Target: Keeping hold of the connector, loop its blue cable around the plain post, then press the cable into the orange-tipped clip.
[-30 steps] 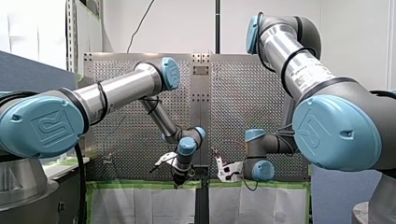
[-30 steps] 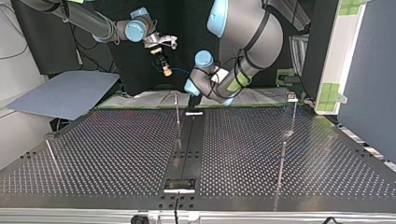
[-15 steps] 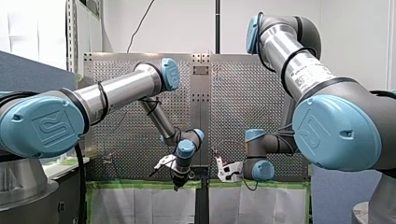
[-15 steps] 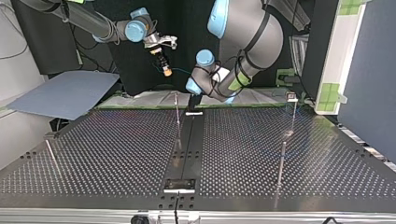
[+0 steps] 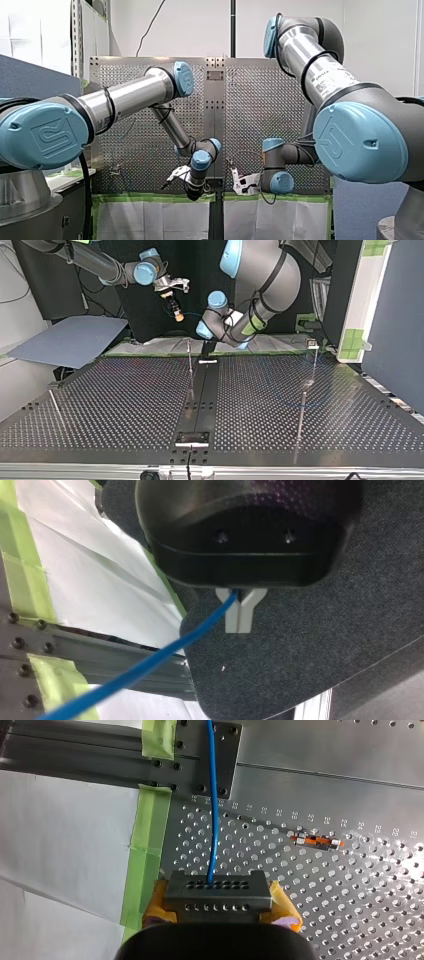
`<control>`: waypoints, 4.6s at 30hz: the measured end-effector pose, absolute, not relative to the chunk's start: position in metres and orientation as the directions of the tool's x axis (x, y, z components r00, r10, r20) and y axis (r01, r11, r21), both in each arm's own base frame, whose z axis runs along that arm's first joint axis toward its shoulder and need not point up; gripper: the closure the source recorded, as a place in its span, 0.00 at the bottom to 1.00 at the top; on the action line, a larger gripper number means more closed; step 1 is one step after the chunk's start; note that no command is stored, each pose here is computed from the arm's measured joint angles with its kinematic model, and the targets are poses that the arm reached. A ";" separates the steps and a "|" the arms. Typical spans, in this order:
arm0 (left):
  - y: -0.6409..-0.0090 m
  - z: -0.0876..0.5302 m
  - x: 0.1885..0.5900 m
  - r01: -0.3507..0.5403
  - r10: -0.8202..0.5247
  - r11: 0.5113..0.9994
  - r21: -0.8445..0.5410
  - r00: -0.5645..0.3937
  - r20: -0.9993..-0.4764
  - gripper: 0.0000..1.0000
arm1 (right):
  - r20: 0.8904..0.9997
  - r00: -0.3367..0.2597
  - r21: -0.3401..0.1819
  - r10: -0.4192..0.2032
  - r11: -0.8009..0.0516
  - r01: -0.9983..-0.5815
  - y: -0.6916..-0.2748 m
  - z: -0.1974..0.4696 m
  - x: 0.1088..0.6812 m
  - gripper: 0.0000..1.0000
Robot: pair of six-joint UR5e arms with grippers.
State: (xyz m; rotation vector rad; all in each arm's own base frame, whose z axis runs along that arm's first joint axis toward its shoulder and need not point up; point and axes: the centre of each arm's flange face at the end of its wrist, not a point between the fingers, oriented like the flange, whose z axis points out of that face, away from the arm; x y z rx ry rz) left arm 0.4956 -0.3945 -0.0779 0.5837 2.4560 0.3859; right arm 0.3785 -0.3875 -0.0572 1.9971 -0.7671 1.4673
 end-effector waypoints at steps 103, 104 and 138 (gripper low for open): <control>-0.473 0.015 0.473 0.088 0.105 0.993 0.081 -0.317 -0.943 1.00 | 0.968 0.142 0.027 -0.208 -0.475 -0.879 -0.509 -0.036 0.299 1.00; -0.473 0.015 0.473 0.090 0.105 0.993 0.080 -0.317 -0.942 1.00 | 0.968 0.142 0.027 -0.208 -0.474 -0.880 -0.510 -0.036 0.298 1.00; -0.465 0.010 0.510 0.127 0.033 0.992 -0.012 -0.342 -0.939 1.00 | 0.970 0.130 0.026 -0.203 -0.448 -0.893 -0.530 -0.028 0.290 1.00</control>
